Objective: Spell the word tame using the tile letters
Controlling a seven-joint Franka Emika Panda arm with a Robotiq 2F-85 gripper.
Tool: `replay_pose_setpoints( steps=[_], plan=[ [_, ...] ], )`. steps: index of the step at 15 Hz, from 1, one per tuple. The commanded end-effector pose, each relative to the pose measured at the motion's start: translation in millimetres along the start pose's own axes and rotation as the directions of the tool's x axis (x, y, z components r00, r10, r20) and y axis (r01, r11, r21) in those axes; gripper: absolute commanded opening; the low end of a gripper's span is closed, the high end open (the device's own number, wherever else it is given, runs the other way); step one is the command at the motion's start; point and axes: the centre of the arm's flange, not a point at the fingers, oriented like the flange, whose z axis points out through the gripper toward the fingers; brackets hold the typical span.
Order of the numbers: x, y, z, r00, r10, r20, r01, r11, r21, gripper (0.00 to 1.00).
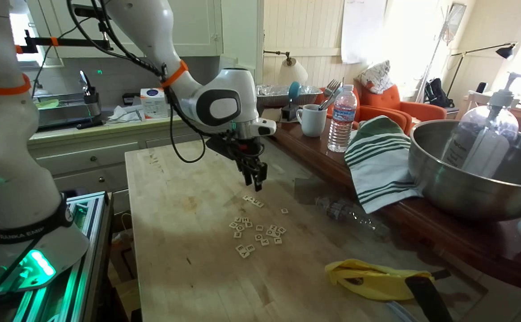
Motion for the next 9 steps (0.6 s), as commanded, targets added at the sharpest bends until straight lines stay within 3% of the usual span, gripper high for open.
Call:
replay_pose_setpoints(
  steps=[1, 3, 8, 9],
  plan=[
    [-8.1, -2.1, -10.0, 0.999, -0.025, 0.046, 0.023, 0.999, 0.047, 0.86],
    [-10.0, -1.7, -10.9, 0.997, -0.031, 0.071, 0.027, 0.998, 0.051, 0.99],
    [-18.7, 6.5, -17.1, 0.994, -0.027, 0.109, 0.024, 0.999, 0.037, 1.0],
    [-9.3, 2.8, -8.9, 0.996, -0.019, 0.087, 0.017, 0.999, 0.032, 1.0]
  ],
)
